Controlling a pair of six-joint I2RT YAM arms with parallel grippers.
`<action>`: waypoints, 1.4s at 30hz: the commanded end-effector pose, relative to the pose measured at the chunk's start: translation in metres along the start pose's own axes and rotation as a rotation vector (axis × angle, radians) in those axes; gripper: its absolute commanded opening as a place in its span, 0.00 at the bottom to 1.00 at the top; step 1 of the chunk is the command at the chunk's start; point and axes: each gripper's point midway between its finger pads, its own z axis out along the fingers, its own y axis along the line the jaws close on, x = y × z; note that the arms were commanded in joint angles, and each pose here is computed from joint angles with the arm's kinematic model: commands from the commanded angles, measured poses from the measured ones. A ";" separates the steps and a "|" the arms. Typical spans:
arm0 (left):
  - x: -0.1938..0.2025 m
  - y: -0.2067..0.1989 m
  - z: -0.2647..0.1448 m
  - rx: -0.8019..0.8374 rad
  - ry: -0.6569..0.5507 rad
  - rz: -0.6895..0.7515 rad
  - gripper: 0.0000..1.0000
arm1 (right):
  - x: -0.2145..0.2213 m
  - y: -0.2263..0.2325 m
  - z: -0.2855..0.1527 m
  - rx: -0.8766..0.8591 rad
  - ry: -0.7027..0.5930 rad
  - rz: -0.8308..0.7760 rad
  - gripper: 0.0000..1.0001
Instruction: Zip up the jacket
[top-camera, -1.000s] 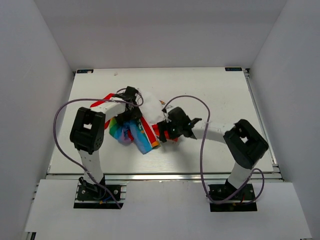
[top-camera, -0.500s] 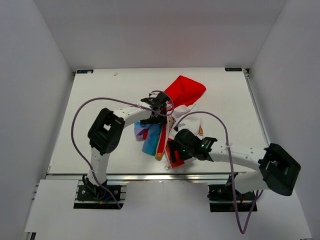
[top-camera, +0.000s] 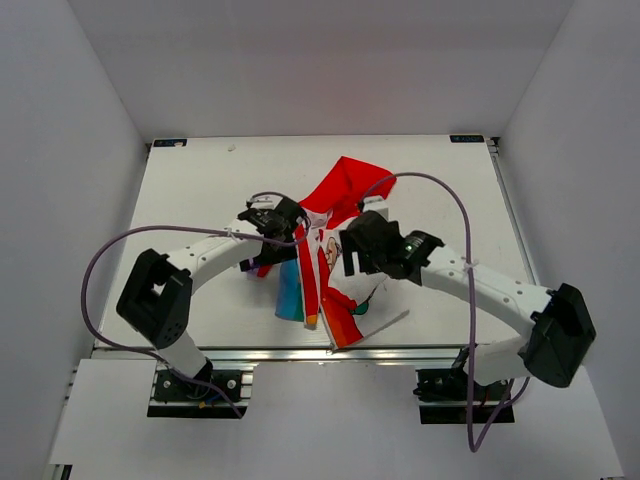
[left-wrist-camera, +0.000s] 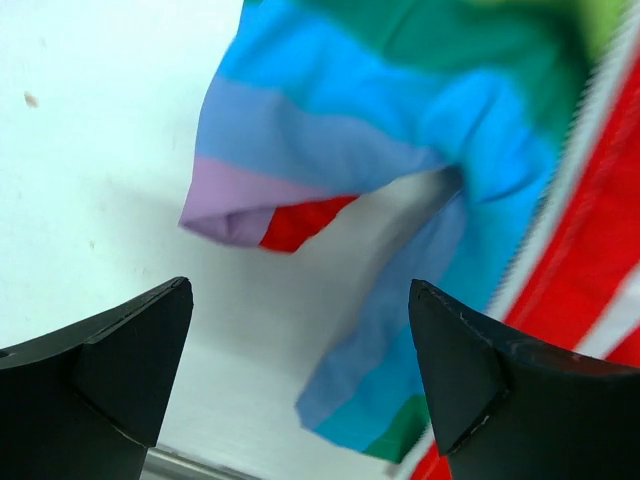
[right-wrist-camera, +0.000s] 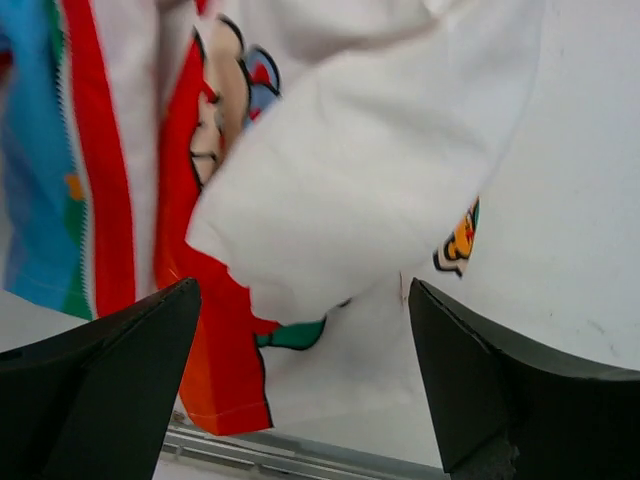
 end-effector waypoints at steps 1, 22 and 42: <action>0.015 0.011 -0.013 0.037 0.029 -0.041 0.98 | -0.063 0.023 -0.007 -0.013 -0.094 -0.039 0.89; 0.075 0.096 -0.037 0.044 0.038 -0.174 0.98 | -0.149 0.134 0.156 0.060 -0.076 -0.152 0.55; 0.052 0.056 -0.044 0.212 0.003 -0.104 0.98 | -0.135 0.109 0.047 -0.667 -0.195 0.104 0.12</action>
